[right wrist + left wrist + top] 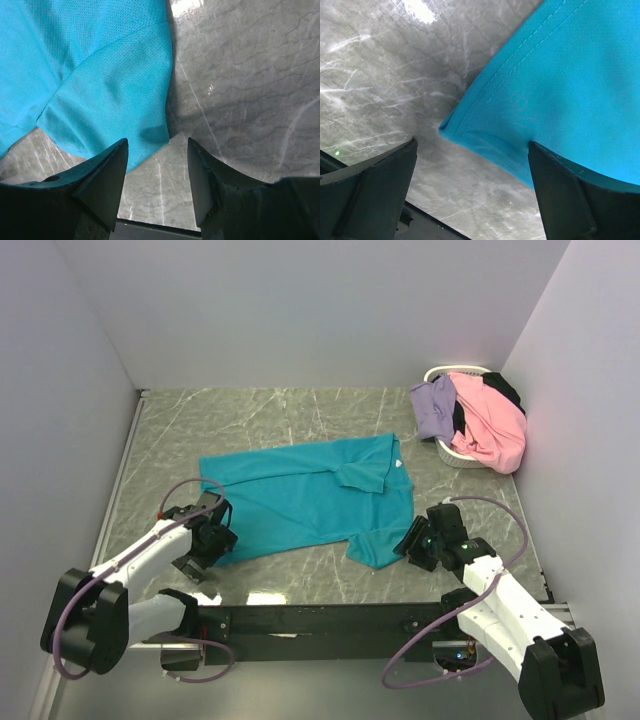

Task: Fold and stack the t-shirts
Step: Fold the tshirt

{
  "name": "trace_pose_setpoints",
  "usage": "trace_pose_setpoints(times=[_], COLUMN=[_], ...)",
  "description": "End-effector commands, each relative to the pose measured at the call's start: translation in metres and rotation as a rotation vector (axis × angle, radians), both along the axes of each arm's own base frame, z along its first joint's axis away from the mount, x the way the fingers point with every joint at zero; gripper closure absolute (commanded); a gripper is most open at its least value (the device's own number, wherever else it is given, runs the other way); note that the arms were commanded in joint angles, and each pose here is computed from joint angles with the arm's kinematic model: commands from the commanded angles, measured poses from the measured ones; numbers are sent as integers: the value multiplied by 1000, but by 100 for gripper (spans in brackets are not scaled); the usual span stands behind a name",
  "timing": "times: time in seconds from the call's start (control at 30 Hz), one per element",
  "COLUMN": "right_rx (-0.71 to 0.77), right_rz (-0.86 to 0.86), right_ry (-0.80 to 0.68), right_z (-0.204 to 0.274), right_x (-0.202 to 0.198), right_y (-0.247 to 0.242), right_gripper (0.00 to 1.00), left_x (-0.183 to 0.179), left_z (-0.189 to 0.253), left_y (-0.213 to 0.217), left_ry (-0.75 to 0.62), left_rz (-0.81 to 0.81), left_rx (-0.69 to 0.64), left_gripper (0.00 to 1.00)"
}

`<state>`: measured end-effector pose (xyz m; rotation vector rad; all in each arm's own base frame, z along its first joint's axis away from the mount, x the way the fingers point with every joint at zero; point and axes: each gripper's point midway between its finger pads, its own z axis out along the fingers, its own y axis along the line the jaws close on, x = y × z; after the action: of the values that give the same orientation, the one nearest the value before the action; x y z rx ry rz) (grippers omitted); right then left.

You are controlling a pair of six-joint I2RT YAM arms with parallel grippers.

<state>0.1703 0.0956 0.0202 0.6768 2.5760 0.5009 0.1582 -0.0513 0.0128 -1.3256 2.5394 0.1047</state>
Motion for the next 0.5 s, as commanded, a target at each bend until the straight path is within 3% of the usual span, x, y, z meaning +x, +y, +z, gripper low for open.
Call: trace_pose_setpoints(times=[0.0,0.07,0.1,0.27,0.4,0.47], right_rx=[-4,-6,-6,10,30,48], right_rz=[-4,-6,-6,0,16,30], right_ry=[-12,-6,-7,-18,-23,-32], right_z=[1,-1,0,2,3,3], right_x=[4,4,6,12,16,19], right_y=[1,0,1,5,11,15], right_gripper=[42,43,43,49,57,68], left_x=[9,11,13,17,19,20], left_z=[-7,-9,-8,-6,-6,-5], left_y=[6,5,5,5,5,4], left_ry=[-6,-8,-14,-38,-54,-57], left_rz=[26,22,21,20,14,8], left_rx=[49,49,49,50,45,43], left_gripper=[3,12,29,58,64,66])
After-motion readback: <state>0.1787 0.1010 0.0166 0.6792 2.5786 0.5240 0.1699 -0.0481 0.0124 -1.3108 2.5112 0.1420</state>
